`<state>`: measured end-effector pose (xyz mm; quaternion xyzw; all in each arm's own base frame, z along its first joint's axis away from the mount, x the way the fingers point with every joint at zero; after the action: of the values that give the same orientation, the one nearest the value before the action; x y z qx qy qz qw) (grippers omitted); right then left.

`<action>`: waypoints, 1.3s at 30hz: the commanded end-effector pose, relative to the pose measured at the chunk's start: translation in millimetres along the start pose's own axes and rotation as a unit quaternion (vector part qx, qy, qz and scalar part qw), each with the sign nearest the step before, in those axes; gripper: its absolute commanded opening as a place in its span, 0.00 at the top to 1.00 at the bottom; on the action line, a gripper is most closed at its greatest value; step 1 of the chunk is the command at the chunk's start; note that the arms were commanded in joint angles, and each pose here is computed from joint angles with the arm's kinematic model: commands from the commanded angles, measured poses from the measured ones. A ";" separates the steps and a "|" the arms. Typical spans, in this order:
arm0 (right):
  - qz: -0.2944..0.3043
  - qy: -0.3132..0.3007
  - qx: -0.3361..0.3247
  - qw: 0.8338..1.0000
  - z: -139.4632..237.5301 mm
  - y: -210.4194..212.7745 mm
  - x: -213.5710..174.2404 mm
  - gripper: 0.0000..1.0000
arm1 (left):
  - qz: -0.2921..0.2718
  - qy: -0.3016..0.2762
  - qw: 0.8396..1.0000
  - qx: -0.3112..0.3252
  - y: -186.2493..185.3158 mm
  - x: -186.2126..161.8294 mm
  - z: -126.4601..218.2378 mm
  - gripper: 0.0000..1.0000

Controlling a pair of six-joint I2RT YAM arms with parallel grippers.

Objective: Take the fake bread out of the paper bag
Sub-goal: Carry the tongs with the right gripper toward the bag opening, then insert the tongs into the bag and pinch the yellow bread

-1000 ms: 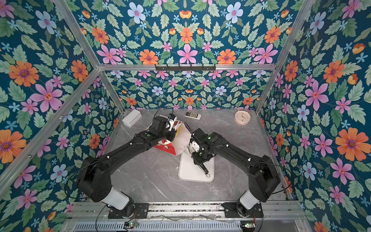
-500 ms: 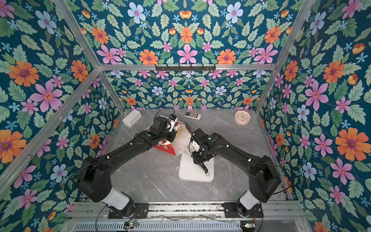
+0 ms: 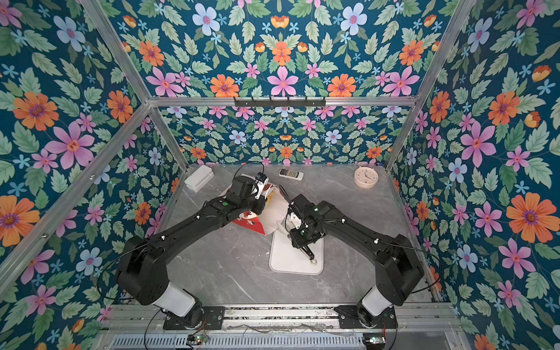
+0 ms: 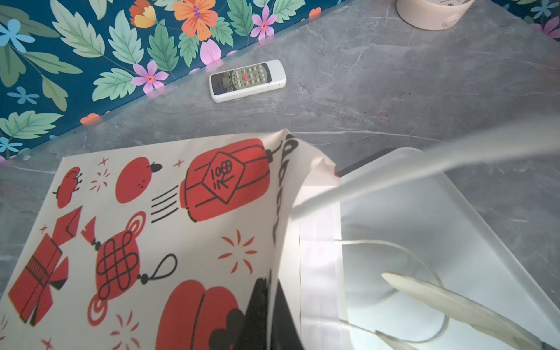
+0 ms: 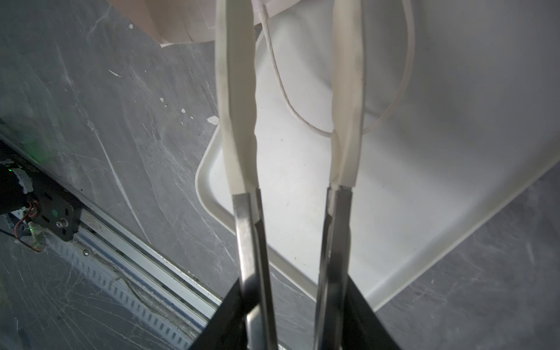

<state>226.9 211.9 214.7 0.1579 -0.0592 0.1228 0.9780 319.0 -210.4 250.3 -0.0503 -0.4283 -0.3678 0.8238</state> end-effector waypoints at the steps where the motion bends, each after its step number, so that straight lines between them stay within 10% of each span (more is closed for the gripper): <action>1: -0.004 -0.008 -0.004 1.000 -0.4 0.3 1.5 0.57 | 0.002 0.003 1.000 0.002 -0.4 -1.2 -1.0 1.00; 17: -0.034 -0.090 0.169 0.981 6.8 15.9 -2.5 0.62 | -0.001 -0.011 1.000 0.016 0.9 -2.0 10.5 1.00; 39: -0.077 -0.149 0.194 0.966 -32.2 11.8 56.3 0.54 | 0.004 -0.021 1.000 0.006 -4.1 -6.8 13.9 1.00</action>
<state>275.3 240.3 188.6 0.3357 -0.1558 0.0276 0.9286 302.8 -203.5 247.3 -0.0549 -0.4303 -0.3715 0.8209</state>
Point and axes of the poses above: each gripper's point midway between its finger pads, its own z axis back along the fingers, its own y axis along the line the jaws close on, x = y × z, the point moved 10 cm from there along z, back along the fingers, and after that the axes turned 14 degrees about -z, right-handed, at the moved point
